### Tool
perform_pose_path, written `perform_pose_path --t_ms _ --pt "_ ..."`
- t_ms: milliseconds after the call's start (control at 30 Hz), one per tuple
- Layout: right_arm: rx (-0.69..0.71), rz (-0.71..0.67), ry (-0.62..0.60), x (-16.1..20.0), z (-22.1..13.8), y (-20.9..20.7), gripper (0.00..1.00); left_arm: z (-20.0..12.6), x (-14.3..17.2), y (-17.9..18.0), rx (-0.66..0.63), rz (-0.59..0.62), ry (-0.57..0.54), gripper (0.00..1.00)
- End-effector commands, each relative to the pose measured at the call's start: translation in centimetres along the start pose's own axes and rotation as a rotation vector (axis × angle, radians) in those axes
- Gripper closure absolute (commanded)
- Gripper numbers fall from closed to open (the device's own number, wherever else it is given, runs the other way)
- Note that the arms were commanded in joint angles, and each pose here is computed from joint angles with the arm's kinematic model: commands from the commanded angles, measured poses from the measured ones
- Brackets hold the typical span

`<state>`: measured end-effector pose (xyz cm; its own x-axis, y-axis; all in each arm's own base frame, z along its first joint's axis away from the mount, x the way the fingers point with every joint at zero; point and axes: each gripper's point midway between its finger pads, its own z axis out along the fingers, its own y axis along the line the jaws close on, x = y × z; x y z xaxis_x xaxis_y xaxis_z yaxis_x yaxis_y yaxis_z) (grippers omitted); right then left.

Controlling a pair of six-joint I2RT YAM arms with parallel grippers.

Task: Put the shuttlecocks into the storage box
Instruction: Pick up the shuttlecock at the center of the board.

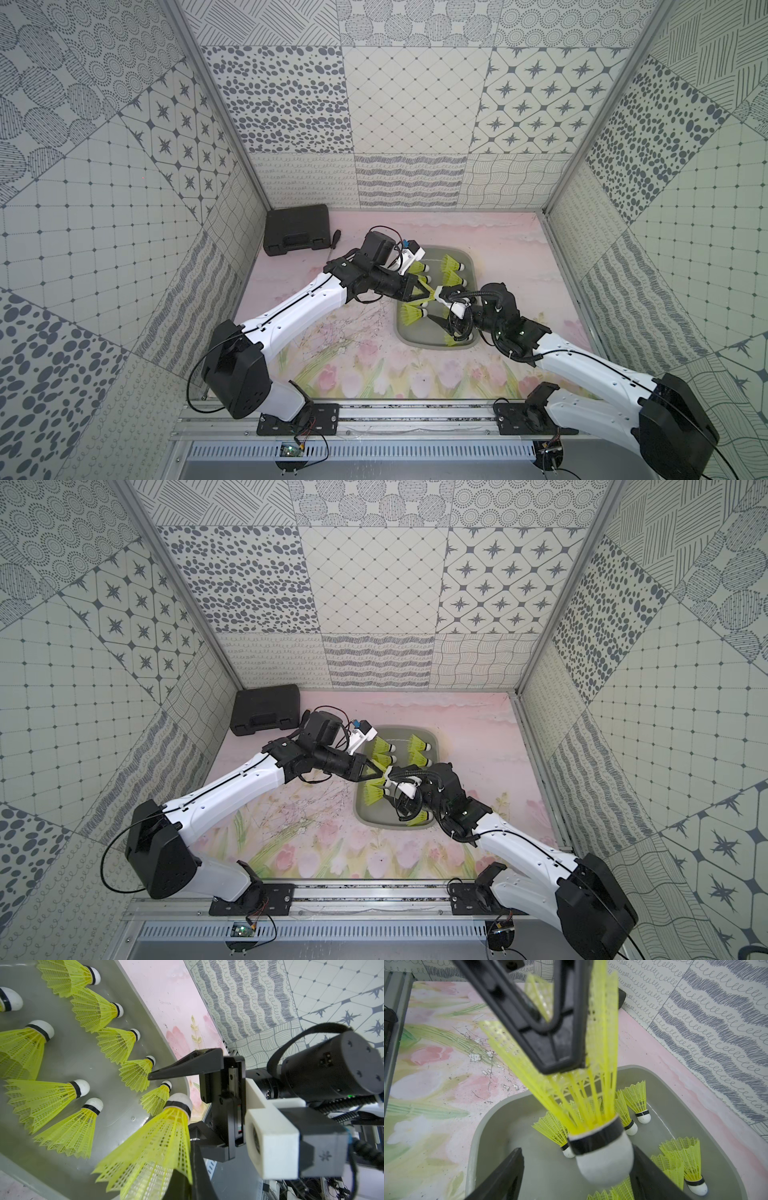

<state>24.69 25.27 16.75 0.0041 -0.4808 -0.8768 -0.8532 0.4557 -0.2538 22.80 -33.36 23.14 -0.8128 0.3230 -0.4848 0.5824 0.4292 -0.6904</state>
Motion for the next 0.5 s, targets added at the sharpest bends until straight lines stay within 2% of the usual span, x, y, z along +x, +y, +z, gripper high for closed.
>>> perform_pose_path --t_ms 0,167,333,467 --pt "0.031 -0.037 -0.058 -2.5 -0.2 -0.9 0.22 -0.4 2.0 -1.3 0.083 0.059 0.103 1.0" --pt "-0.023 -0.05 -0.067 -2.6 -0.2 0.1 0.3 -0.3 2.1 -0.8 0.054 0.051 0.114 1.0" --pt "-0.067 -0.06 -0.072 -2.8 -0.2 1.0 0.43 -0.1 2.0 -0.6 0.051 0.039 0.121 1.0" --pt "-0.072 -0.065 -0.069 -2.7 -0.1 1.2 0.46 0.0 2.1 -0.4 0.045 0.034 0.124 1.0"
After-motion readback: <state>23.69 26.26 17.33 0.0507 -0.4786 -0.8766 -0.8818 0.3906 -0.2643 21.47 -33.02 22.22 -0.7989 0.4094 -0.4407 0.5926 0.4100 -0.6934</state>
